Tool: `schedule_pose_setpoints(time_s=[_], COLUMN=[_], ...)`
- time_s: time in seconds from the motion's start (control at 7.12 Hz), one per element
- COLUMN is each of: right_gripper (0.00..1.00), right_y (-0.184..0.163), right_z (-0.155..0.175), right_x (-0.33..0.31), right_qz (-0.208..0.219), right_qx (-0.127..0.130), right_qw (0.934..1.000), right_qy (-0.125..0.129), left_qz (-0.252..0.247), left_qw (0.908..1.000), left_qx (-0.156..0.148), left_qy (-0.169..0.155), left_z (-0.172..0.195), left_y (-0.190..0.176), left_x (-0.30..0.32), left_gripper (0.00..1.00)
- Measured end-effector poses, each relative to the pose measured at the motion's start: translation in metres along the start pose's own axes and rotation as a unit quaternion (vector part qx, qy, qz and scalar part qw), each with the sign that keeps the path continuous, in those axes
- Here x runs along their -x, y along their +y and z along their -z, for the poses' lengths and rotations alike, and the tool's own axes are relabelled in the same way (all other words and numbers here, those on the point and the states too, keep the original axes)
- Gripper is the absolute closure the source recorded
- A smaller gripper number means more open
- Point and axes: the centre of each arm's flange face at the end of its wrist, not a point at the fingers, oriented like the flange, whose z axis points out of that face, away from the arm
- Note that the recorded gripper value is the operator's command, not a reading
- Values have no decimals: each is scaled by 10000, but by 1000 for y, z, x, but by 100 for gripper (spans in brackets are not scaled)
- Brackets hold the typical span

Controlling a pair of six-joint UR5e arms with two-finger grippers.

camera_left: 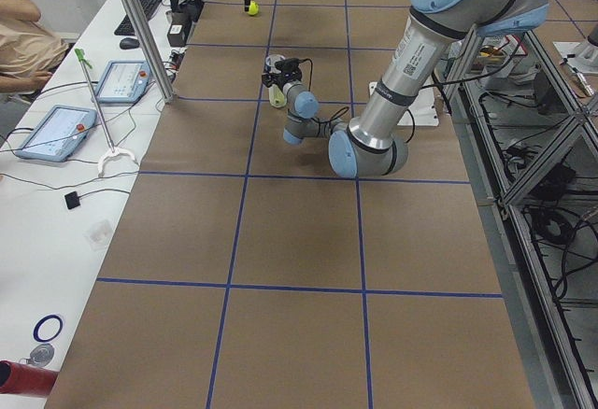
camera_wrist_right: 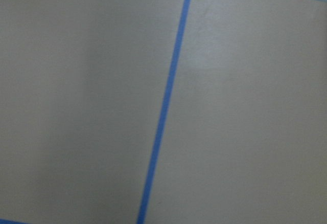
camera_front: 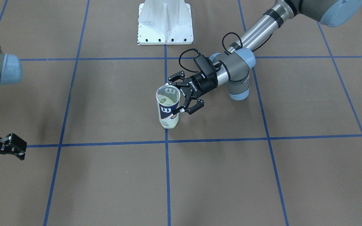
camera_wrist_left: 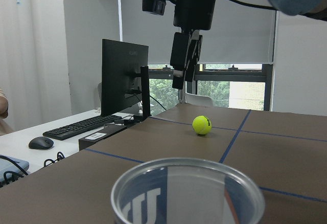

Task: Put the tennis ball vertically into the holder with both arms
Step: 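Move the right gripper to the second yellow tennis ball, then grasp the second tennis ball with the right gripper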

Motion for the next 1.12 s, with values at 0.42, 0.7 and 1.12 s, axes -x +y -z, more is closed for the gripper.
schedule_pose_setpoints(time_s=[0.42,0.7,1.12], right_gripper=[1,1,29], right_y=[32,58,71], right_z=[-63,-96,-127], right_x=[-120,-156,-183], right_qz=[397,566,666], right_qx=[6,-25,5], right_qw=[9992,9984,9967], right_qy=[75,92,469], left_qz=[3,4,6], left_qw=[10000,10000,10000], left_qx=[0,0,2], left_qy=[6,6,10], left_z=[0,0,0], left_y=[0,0,1], left_x=[-1,-1,-2], left_gripper=[6,6,6])
